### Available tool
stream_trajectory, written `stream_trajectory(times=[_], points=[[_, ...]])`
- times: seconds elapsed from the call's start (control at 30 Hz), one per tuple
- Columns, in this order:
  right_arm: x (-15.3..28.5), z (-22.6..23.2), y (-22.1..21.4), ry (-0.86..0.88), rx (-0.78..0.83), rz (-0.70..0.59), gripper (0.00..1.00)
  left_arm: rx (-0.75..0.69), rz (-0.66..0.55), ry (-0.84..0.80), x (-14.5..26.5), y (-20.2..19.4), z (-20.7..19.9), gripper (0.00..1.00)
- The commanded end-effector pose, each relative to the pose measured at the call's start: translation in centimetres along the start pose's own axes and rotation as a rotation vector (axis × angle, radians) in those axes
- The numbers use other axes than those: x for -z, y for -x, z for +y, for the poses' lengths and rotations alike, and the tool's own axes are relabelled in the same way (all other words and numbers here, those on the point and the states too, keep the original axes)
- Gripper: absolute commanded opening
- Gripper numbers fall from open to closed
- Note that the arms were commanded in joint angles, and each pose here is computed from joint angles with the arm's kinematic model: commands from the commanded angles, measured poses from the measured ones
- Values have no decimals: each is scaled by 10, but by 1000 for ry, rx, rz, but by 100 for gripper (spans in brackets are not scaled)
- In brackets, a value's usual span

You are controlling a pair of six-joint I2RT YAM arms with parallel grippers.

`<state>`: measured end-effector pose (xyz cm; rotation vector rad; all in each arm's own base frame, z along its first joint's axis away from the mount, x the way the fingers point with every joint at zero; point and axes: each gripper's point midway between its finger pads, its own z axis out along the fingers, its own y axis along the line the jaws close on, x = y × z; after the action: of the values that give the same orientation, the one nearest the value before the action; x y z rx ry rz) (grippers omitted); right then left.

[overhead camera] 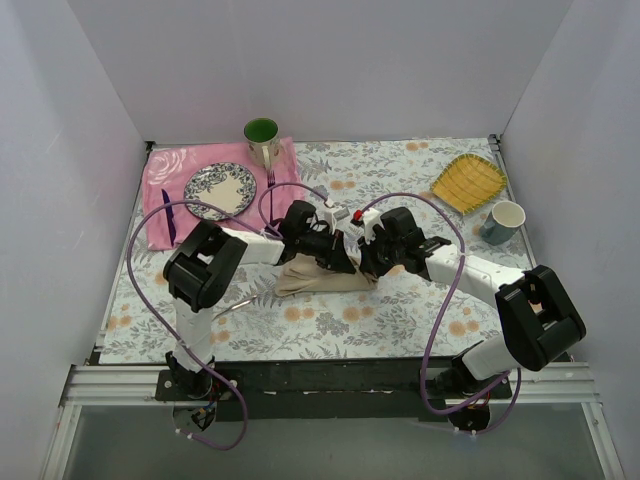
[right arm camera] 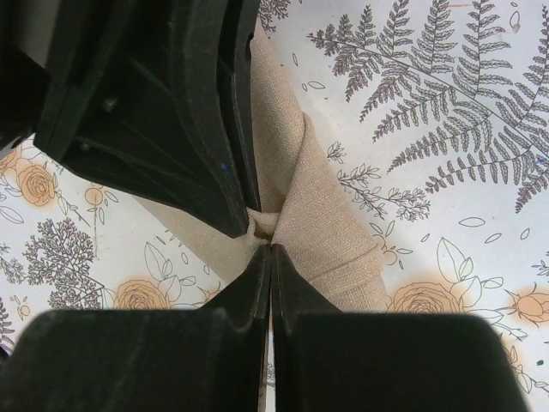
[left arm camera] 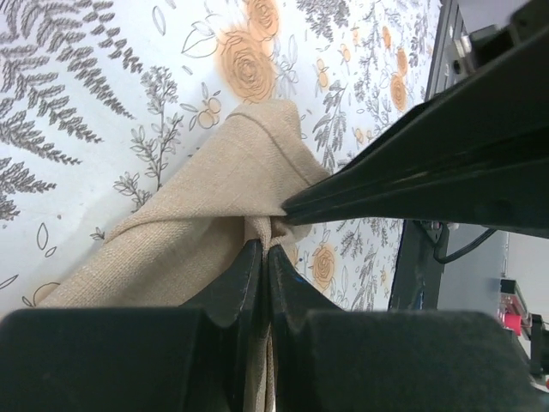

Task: Fold the napkin into a case and place the utensils inside
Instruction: Stuff the top corner of the smaller-rectangle-folded napkin into the folded napkin.

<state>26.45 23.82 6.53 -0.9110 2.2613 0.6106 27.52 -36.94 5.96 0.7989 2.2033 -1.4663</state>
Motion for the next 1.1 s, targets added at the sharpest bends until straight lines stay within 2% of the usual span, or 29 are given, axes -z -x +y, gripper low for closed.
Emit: stream_trajectory(times=[0.0, 0.2, 0.47, 0.77, 1.07], points=[[6, 2, 15, 3, 13, -63, 1, 45, 17, 7, -3, 1, 5, 0], [6, -3, 18, -7, 24, -65, 1, 97, 45, 49, -5, -10, 18, 0], [1, 0, 11, 17, 23, -49, 1, 84, -7, -12, -3, 19, -5, 0], [1, 2, 8, 24, 18, -46, 1, 126, 4, -29, -9, 20, -3, 0], [-13, -17, -17, -51, 1, 25, 1, 184, 35, 20, -17, 3, 21, 0]])
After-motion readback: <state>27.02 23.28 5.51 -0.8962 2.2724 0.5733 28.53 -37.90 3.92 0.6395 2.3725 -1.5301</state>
